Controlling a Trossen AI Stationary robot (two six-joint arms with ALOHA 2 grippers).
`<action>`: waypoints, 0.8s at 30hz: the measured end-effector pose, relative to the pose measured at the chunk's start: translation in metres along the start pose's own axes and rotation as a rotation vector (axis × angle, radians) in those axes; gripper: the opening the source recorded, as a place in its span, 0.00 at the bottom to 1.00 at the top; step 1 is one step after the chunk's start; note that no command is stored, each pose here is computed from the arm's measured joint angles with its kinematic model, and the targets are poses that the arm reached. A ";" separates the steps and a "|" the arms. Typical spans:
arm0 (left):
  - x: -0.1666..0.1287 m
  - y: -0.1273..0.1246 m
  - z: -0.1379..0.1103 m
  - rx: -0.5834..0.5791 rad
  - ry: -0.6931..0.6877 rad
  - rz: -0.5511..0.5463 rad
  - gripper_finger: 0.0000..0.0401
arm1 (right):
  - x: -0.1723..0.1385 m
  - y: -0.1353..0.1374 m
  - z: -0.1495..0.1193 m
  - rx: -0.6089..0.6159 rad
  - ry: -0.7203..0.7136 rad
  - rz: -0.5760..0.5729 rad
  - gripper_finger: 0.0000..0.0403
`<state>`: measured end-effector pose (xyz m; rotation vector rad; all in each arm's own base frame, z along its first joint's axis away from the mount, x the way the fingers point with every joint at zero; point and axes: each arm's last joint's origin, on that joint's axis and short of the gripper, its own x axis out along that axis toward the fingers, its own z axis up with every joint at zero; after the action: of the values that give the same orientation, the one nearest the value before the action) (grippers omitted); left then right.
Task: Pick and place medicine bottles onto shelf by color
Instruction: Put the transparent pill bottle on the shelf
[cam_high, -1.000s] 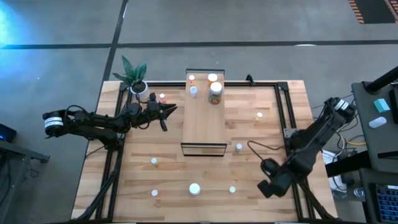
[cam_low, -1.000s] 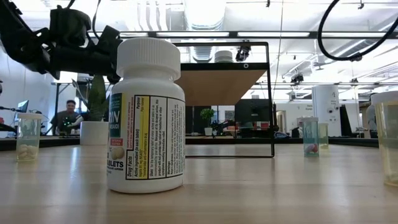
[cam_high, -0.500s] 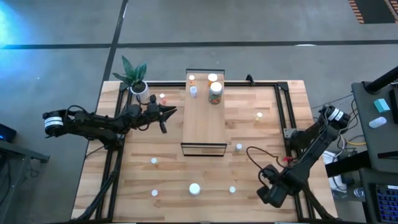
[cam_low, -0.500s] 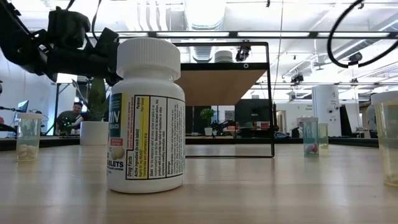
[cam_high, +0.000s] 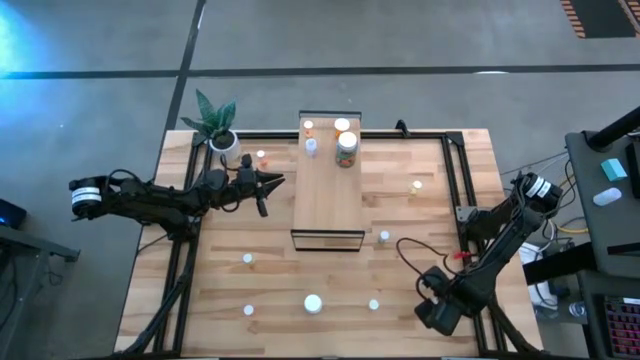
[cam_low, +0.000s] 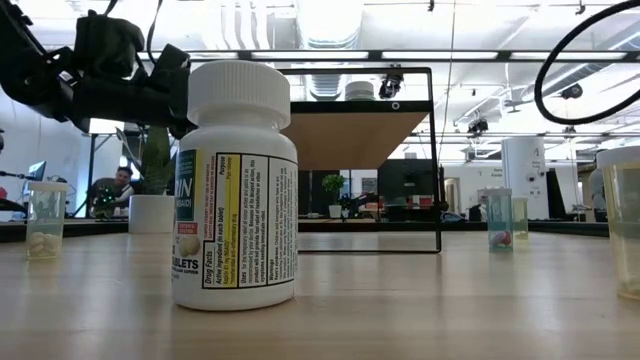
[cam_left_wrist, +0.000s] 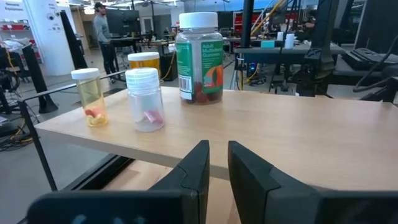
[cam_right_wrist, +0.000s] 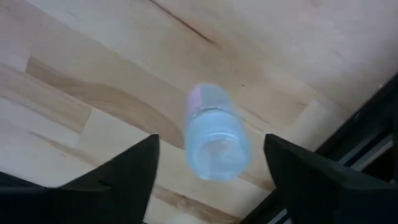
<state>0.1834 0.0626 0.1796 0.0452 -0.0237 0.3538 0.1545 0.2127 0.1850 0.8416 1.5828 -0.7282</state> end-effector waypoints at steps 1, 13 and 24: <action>0.000 0.000 0.000 0.000 0.000 0.000 0.10 | 0.000 0.001 0.000 -0.007 0.003 0.006 0.61; 0.000 0.000 0.000 0.000 -0.001 0.003 0.10 | -0.028 0.004 0.013 -0.097 -0.036 0.076 0.30; 0.000 0.000 0.000 -0.006 -0.004 0.003 0.10 | -0.162 -0.028 0.110 -0.189 -0.330 0.065 0.34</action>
<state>0.1833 0.0627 0.1799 0.0400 -0.0284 0.3567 0.2066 0.0858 0.3272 0.5971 1.2991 -0.6244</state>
